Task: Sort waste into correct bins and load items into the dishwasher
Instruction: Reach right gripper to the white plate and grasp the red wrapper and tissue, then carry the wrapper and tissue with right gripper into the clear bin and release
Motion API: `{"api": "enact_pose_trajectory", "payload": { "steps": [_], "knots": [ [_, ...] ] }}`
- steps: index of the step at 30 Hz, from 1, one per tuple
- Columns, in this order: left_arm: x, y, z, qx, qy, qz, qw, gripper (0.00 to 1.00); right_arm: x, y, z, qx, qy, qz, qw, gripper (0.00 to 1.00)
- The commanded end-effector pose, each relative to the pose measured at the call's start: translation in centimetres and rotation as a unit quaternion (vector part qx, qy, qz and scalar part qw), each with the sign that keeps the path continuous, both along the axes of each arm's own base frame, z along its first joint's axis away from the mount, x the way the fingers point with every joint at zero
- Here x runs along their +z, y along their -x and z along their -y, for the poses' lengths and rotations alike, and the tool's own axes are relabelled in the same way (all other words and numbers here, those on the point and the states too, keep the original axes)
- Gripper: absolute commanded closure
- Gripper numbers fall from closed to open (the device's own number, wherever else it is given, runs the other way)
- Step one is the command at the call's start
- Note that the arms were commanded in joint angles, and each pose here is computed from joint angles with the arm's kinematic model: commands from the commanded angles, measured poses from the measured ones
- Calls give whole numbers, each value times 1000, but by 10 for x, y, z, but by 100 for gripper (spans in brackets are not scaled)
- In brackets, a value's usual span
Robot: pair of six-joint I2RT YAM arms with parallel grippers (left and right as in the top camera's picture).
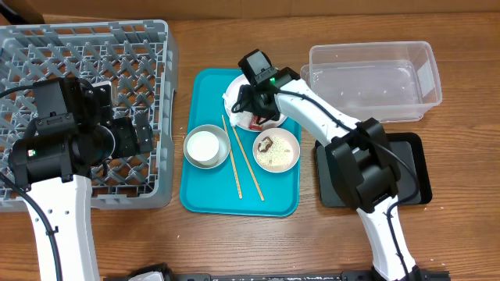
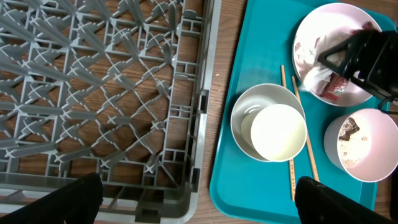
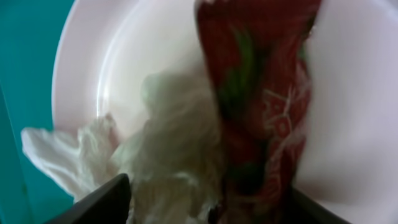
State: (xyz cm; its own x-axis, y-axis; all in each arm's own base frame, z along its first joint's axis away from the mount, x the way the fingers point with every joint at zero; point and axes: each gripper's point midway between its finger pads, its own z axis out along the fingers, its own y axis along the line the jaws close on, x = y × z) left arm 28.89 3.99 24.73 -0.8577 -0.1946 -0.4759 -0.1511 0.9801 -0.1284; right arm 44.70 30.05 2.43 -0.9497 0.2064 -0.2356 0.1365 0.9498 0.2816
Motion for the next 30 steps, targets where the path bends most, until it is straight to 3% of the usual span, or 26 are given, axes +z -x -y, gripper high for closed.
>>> {"api": "enact_pose_trajectory", "payload": {
  "steps": [1,7,13,19,23,30],
  "knots": [
    [7,-3,0,-7,1,11,1000,0,-2,4,-7,1,-1,-4,1000,55],
    [7,-2,1,-8,1,10,1000,0,-2,3,-2,-3,7,-4,1000,85],
    [7,-2,0,-7,0,10,1000,0,36,-12,24,3,31,19,999,96],
    [7,-2,0,-6,-1,10,1000,0,125,-36,71,-29,24,87,995,96],
    [7,-2,0,-7,-1,10,1000,0,182,-47,151,-90,38,129,987,96],
    [7,-3,0,-7,-1,11,1000,0,161,-47,248,-179,83,80,977,96]
  ]
}}
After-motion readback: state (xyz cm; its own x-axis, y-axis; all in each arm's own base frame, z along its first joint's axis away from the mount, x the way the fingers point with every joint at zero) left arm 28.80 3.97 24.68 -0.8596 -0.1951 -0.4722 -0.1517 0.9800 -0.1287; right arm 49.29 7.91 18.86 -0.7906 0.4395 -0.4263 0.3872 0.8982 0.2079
